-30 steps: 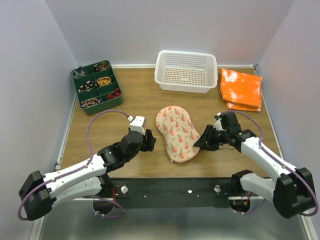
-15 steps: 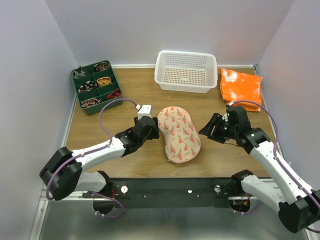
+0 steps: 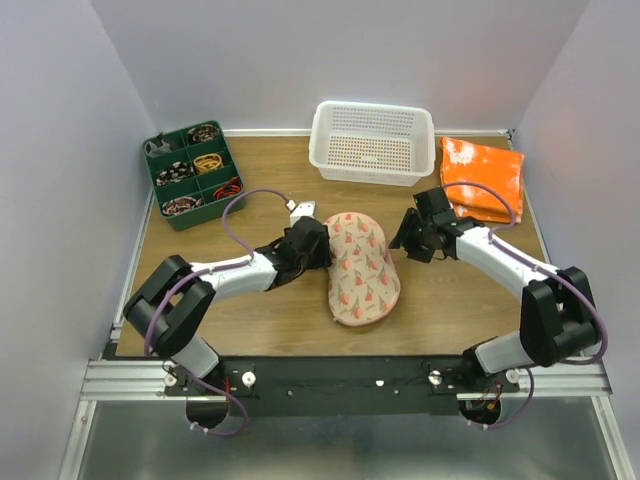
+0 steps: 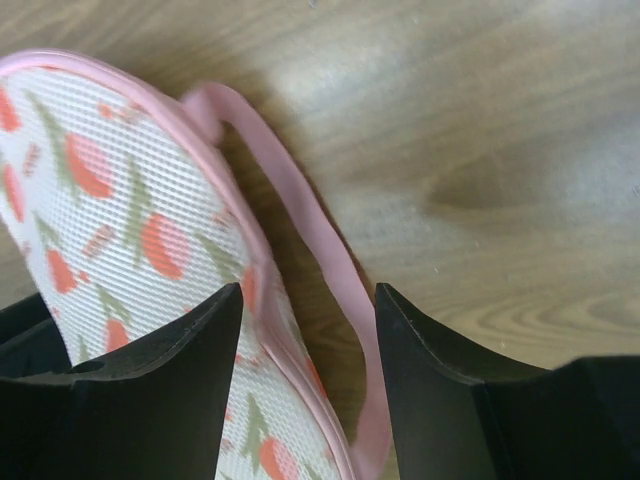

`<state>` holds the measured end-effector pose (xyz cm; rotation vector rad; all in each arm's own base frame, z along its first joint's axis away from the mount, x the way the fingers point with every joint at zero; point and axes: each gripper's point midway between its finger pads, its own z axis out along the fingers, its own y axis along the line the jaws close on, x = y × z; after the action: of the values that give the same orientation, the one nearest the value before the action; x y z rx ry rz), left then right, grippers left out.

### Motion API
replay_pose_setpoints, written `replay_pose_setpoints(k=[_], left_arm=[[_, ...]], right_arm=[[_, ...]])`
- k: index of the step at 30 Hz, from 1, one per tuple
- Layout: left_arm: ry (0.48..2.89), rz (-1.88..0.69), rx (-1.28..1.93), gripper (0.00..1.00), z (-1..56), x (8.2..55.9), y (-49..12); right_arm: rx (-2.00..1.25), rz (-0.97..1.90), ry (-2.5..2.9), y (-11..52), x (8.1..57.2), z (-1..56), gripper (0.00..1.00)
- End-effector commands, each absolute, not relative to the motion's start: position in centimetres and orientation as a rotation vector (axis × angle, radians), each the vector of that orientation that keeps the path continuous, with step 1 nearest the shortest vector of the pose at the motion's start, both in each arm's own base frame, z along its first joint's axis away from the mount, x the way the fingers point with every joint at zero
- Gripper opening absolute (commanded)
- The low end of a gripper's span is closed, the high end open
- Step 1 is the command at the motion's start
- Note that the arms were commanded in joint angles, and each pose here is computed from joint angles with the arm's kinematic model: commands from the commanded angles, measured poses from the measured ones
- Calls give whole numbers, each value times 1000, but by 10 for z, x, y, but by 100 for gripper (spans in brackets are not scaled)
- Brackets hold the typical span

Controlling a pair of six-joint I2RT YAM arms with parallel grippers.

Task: Place the bra in the laundry bag and zip it closed
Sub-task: Adjust the laundry bag at the center of the board.

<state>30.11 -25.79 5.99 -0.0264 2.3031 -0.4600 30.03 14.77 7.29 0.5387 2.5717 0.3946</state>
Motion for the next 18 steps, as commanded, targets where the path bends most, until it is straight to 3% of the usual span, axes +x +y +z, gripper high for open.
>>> replay_pose_setpoints(k=[1,7,13,14,15,18], left_arm=[[2295,-546,-19,68,65,312,-280],[2283,-536,12,67,72,319,-285],[2223,-516,11,68,97,316,-271],[2227,-511,20,87,100,313,-269],[2211,-512,36,99,108,313,-268],[2164,-485,67,99,139,310,-257]], right_arm=[[452,371,2582,153,304,62,63],[426,380,2635,157,282,46,63],[463,338,2555,150,295,67,65],[475,310,2524,146,302,78,66],[477,299,2502,144,306,85,68],[475,236,2396,133,323,115,73]])
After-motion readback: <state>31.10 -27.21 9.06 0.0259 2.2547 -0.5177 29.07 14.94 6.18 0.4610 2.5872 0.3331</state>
